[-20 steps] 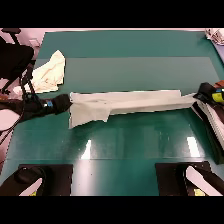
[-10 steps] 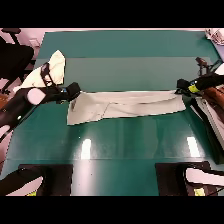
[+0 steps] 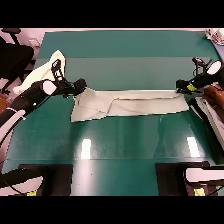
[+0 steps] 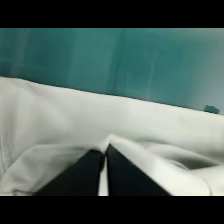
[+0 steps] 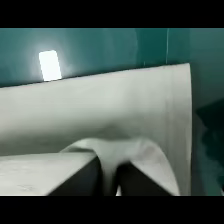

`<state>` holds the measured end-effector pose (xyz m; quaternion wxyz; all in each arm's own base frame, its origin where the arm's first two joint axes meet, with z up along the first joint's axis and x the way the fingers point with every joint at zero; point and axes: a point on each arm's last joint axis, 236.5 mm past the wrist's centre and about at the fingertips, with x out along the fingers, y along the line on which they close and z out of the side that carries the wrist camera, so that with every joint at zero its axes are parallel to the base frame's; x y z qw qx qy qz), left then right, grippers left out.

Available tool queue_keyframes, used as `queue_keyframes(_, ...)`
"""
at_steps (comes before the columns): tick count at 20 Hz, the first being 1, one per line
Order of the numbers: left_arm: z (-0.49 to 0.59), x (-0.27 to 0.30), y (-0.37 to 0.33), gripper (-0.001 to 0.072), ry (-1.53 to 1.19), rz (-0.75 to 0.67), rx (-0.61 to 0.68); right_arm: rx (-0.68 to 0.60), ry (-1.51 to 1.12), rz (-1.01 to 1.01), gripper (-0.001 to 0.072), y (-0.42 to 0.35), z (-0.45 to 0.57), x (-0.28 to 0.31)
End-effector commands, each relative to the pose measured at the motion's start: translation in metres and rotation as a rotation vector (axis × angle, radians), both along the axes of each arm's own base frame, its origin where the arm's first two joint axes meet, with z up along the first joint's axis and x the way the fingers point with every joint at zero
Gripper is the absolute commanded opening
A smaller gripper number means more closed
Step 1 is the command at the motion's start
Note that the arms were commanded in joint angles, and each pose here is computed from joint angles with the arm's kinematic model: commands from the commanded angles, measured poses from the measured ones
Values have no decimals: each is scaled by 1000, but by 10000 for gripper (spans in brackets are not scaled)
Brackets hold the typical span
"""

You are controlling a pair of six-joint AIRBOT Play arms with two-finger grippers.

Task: Fold the shirts.

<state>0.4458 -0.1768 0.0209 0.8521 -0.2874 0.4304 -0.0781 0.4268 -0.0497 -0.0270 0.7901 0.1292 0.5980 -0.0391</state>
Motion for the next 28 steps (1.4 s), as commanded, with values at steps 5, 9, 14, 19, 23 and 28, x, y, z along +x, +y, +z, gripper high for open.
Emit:
queue_keyframes(5,15,7,5,489,-18,-79,68,-19,-5,-5,572,-17,6,-5)
queue_keyframes(9,59,7,2,489,-43,-211,136,-3,-37,-78,690,-51,27,-17)
queue_keyframes(14,80,1,-29,482,-91,-309,148,258,-70,-88,690,-42,13,-9)
queue_keyframes(19,37,-14,-64,370,-2,-414,169,290,-4,0,690,-40,-22,-16)
queue_keyframes(23,8,-17,-82,370,53,-451,141,277,60,42,690,-43,-45,-26)
queue_keyframes(28,-10,-8,-98,370,81,-465,95,341,139,83,688,-17,-61,-36)
